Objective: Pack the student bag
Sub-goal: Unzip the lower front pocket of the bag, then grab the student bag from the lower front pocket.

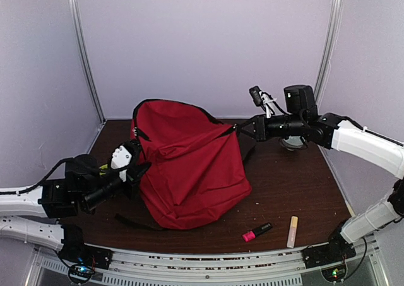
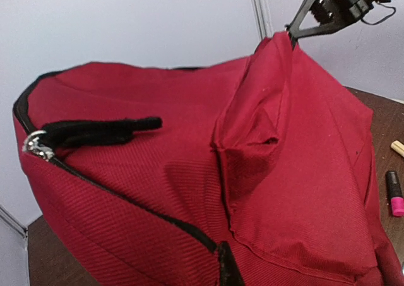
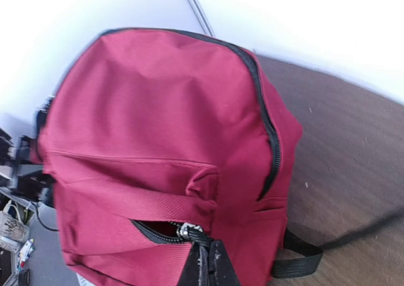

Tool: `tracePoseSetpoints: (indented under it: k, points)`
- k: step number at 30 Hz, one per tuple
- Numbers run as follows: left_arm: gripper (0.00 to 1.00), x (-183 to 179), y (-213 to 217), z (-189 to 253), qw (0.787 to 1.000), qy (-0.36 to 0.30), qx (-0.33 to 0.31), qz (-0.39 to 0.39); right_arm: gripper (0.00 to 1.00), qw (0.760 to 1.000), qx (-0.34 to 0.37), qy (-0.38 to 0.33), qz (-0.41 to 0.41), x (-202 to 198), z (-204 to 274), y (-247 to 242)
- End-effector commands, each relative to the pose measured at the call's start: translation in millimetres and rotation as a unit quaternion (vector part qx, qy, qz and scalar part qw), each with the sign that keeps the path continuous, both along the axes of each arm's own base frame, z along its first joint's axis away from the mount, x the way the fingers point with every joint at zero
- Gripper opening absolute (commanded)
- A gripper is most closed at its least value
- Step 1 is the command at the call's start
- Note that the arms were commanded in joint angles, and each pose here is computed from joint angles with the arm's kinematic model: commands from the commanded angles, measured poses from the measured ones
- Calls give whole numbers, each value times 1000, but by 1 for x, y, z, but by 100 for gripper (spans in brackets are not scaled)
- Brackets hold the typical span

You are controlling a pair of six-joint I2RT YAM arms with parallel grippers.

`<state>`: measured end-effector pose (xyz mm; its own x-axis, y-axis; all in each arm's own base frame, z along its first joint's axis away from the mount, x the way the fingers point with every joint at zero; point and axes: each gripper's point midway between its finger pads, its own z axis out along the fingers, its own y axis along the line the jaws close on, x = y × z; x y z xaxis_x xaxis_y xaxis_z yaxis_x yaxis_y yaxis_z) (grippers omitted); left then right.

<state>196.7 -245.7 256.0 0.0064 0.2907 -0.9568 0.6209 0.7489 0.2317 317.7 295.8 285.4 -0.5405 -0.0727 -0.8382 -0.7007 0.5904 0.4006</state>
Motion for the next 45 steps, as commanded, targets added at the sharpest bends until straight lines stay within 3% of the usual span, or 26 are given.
tracePoseSetpoints:
  k: [1,3,4,6,11,17,20,24,26,28,31,34,35,36,39,42,45]
  points:
    - [27,2,10,-7,996,69,-55,29,0,995,34,-85,-28,5,67,-2]
    - [64,-13,-5,-24,993,103,-41,-26,0,995,36,-88,-22,4,67,2]
    - [75,-20,-11,-32,991,121,-27,-50,0,995,36,-89,-18,3,67,4]
    - [85,-26,-14,-42,987,146,8,-63,0,995,35,-88,-10,3,65,10]
    - [87,-27,-38,-22,981,138,90,-104,0,996,17,-83,23,3,63,29]
    - [96,-19,-82,21,982,66,78,-159,0,996,13,-82,33,5,59,36]
    - [98,7,-105,16,980,51,106,-161,0,996,12,-76,37,5,55,39]
    - [98,64,-122,-8,976,98,67,-181,0,996,14,-72,42,5,55,41]
    - [98,90,-125,-17,977,99,76,-176,0,996,14,-71,42,4,57,41]
    - [98,97,-137,-28,969,91,104,-204,0,996,15,-71,44,4,58,41]
    - [98,84,-162,-38,946,104,94,-292,0,997,8,-73,39,6,56,40]
    - [97,92,-168,-49,942,118,86,-302,0,996,6,-73,41,7,54,41]
    - [96,99,-166,-52,944,120,87,-295,0,997,6,-72,42,6,54,41]
    - [87,103,-164,-54,944,123,85,-292,0,996,7,-72,44,6,54,42]
    - [44,104,-155,-52,943,124,59,-303,0,996,4,-73,44,6,55,41]
    - [30,93,-150,-41,940,100,41,-323,0,996,1,-77,41,4,56,36]
    - [0,91,-149,-48,937,110,51,-327,0,996,-2,-82,39,3,57,34]
